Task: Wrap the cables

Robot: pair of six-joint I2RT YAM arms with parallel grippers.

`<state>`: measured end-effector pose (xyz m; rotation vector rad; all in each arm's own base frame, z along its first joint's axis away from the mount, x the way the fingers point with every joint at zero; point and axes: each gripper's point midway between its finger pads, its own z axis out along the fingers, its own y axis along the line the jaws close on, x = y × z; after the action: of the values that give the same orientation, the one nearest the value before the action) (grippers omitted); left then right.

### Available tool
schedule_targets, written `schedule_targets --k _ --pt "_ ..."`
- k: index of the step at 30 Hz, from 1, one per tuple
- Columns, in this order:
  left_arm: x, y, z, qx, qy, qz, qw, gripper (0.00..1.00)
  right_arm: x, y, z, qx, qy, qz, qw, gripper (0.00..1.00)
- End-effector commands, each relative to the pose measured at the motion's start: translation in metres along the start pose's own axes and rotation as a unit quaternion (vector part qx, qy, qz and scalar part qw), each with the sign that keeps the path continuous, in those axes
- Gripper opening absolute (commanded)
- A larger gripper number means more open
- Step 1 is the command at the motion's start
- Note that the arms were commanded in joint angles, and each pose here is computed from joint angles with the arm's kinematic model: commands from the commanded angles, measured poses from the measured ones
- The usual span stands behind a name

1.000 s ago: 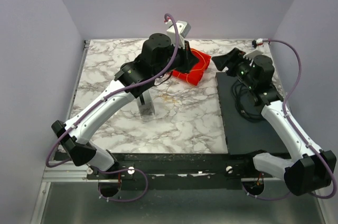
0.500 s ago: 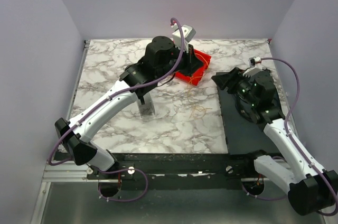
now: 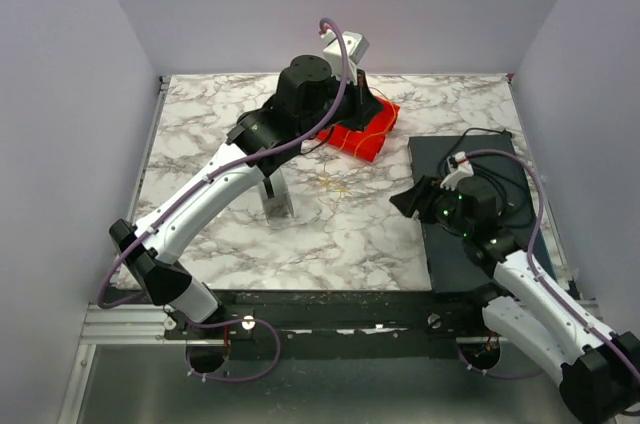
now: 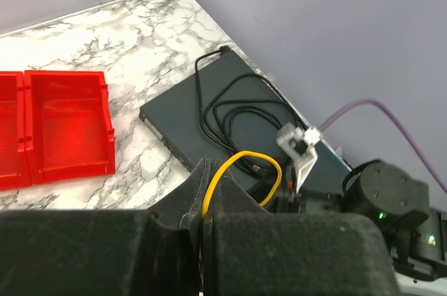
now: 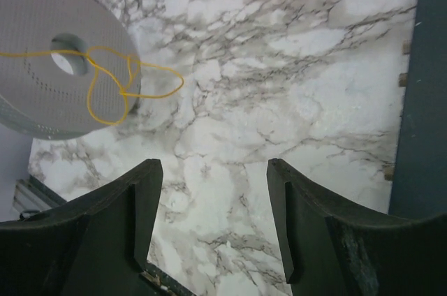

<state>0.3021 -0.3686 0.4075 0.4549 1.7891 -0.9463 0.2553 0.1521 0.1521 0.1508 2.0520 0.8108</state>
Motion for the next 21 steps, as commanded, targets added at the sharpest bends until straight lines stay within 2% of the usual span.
schedule_targets --k 1,5,12,21 --pt "-0.022 0.013 -0.008 -0.056 -0.021 -0.016 0.998 0.0 0.024 0.007 0.011 0.017 0.009 -0.028 0.999 0.69" --pt "-0.033 0.011 -0.014 -0.063 -0.027 -0.019 0.997 0.0 0.028 0.013 0.025 0.035 -0.026 -0.06 0.997 0.69" --pt "-0.051 -0.002 -0.022 -0.047 -0.037 -0.041 0.997 0.0 -0.014 0.014 0.034 0.044 -0.137 -0.081 0.986 0.71" --pt "-0.081 -0.023 -0.027 -0.02 -0.068 -0.076 0.995 0.0 -0.052 0.049 0.062 0.003 -0.199 -0.038 0.979 0.77"
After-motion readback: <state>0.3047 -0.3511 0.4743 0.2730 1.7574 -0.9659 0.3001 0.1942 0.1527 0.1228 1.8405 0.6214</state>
